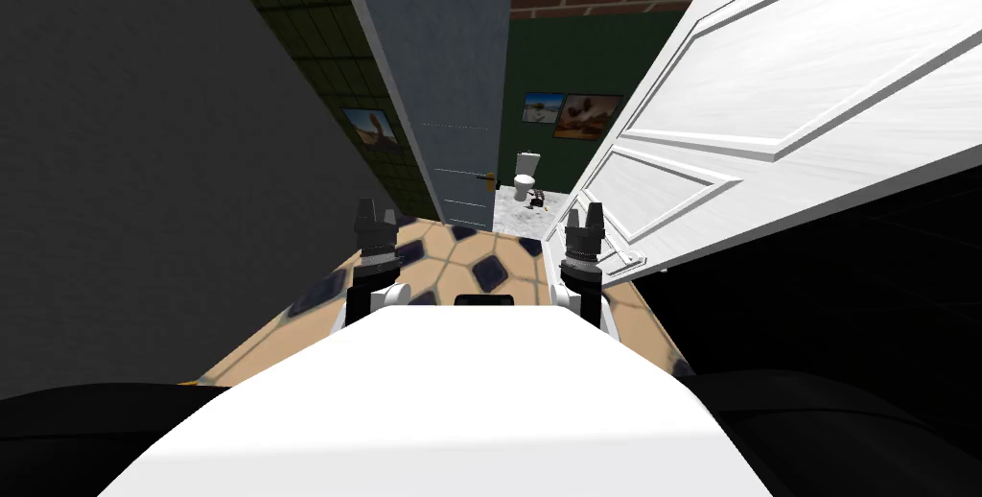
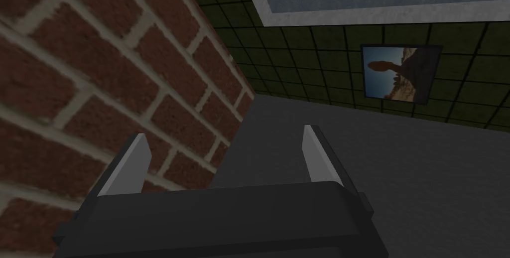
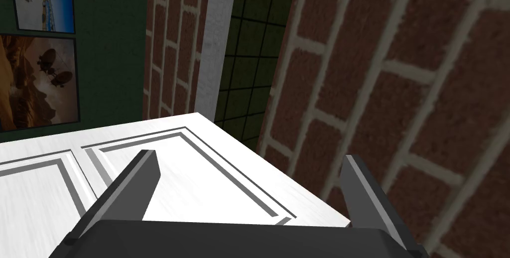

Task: Pull the door open

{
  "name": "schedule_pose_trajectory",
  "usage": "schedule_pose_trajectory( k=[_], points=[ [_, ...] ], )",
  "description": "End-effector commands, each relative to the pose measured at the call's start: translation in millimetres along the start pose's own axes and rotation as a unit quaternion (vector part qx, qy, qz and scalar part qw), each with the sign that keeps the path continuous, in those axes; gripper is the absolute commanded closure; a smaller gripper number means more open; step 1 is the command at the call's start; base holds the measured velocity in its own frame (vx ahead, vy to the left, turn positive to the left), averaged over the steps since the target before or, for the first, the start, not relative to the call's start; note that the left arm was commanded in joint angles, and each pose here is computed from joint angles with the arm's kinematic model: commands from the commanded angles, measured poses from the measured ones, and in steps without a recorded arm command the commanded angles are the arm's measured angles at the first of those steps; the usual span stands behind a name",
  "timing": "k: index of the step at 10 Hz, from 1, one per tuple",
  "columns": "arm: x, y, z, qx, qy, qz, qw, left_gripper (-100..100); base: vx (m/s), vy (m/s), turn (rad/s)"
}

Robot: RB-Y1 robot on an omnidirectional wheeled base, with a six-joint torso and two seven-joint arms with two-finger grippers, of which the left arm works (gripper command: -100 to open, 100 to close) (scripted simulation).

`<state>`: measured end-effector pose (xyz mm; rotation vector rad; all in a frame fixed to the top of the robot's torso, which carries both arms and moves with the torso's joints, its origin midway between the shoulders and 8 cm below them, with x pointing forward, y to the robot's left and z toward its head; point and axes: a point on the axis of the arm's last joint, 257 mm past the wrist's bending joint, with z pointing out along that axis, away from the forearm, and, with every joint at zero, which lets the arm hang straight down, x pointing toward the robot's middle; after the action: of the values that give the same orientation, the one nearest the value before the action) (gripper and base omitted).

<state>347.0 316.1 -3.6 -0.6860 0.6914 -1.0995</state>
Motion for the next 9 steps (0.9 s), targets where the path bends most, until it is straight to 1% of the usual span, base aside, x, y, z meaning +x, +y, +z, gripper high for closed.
schedule_pose_trajectory(
  k=[1, 3, 4, 6, 7, 9],
  points=[
    [3.8, 12.2, 0.0, -0.010, 0.006, -0.006, 0.9999, -100, 0.105, -0.113, -0.046],
    [9.8, 31.9, -0.2, -0.026, 0.015, -0.015, 0.9994, -100, 0.200, -0.008, -0.111],
    [11.1, 36.5, -0.3, -0.030, 0.017, -0.018, 0.9993, -100, 0.145, 0.006, -0.049],
    [14.2, 47.4, -0.6, -0.039, 0.022, -0.023, 0.9988, -100, 0.104, -0.005, -0.036],
    [17.4, 58.8, -1.0, -0.048, 0.026, -0.028, 0.9981, -100, 0.139, -0.018, -0.086],
    [20.7, 71.3, -1.6, -0.059, 0.031, -0.033, 0.9972, -100, 0.132, -0.026, -0.064]
  ],
)
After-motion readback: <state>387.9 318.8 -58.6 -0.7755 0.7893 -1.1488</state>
